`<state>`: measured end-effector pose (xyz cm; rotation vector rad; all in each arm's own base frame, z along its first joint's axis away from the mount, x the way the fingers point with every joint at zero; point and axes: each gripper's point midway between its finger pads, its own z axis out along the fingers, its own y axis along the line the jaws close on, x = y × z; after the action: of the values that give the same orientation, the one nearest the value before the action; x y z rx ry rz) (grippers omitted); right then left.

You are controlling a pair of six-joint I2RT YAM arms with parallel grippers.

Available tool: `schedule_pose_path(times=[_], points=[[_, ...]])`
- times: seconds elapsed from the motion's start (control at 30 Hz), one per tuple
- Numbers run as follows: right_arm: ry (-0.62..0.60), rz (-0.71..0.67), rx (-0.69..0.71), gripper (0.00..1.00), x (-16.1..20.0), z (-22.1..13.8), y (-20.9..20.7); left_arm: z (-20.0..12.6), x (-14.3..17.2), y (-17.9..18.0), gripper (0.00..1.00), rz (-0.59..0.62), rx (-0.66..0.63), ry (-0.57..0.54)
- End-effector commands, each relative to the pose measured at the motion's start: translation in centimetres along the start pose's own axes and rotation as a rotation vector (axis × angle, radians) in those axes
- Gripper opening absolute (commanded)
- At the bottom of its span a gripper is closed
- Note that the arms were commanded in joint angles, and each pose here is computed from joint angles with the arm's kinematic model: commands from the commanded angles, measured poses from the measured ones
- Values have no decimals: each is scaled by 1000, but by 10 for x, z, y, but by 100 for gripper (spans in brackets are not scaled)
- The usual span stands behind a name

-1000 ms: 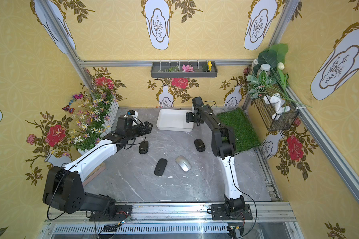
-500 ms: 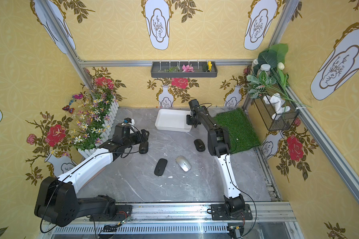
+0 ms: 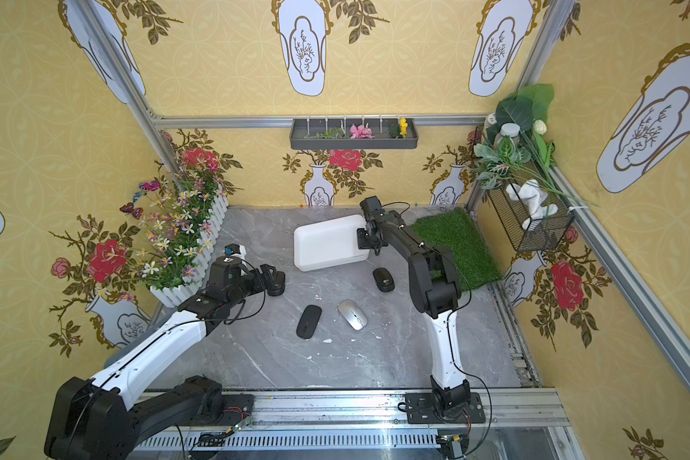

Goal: Put the mouse in the storage box
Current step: Pick up the storage box at the center of the board, then place the storage box at the center of the board.

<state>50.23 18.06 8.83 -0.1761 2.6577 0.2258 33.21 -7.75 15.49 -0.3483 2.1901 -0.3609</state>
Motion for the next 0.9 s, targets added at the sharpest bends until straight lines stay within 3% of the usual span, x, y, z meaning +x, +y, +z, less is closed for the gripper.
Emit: schedule_pose_path(times=[0.0, 0.23, 0.67, 0.87], points=[[-49, -22, -44, 0, 3, -18, 11, -8, -2, 13, 96, -7, -46, -52], [-55, 30, -27, 0, 44, -37, 17, -6, 13, 22, 96, 2, -59, -35], [-28, 81, 33, 0, 88, -20, 19, 9, 34, 29, 98, 59, -59, 16], [-1, 79, 32, 0, 104, -9, 23, 18, 57, 21, 99, 76, 61, 12]])
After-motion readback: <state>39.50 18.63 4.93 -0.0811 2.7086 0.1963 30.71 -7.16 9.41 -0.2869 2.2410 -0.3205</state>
